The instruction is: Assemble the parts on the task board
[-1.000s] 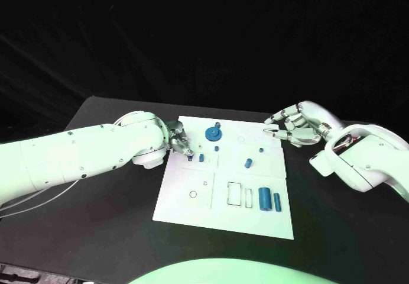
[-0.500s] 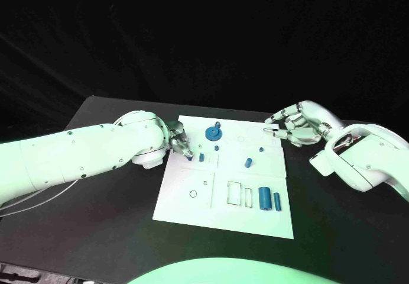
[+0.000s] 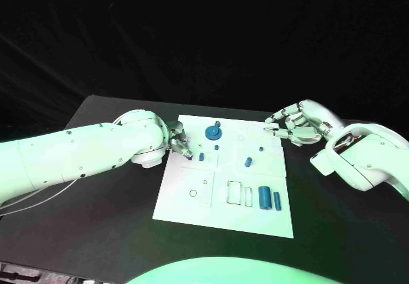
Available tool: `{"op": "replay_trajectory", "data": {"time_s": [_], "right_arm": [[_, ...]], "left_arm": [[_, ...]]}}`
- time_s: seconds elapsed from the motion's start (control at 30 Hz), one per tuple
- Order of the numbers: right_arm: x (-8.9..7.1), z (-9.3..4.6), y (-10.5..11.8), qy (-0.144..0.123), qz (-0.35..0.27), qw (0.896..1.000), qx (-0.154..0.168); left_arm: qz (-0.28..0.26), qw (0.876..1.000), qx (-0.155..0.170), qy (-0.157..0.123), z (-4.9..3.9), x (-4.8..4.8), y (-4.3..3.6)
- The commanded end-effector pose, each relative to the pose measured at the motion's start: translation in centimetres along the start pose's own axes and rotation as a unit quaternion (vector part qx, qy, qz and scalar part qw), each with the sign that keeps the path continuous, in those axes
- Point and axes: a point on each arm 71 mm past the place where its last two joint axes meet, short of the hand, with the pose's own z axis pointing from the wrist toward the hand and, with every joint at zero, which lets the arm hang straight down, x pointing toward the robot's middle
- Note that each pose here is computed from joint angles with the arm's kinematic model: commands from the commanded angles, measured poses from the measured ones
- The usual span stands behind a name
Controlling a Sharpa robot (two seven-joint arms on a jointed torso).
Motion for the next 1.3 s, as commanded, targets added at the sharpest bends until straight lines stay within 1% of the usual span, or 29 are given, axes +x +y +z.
{"op": "replay_trajectory", "data": {"time_s": [0.03,0.3,0.5,1.3], "right_arm": [[0.16,-0.03,0.10,0.007,0.000,1.000,-0.005],[0.15,-0.04,0.08,0.007,0.000,1.000,-0.005],[0.12,-0.07,0.05,0.007,-0.001,1.000,-0.004],[0.12,-0.09,0.05,0.007,0.000,1.000,-0.003]], "left_arm": [[0.010,1.000,-0.002,0.014,0.00,0.43,-0.09],[0.015,1.000,-0.003,0.026,0.08,0.64,-0.31],[0.015,0.999,-0.006,0.032,0.16,0.72,-0.33],[0.014,0.999,-0.017,0.033,0.49,0.63,-0.28]]}}
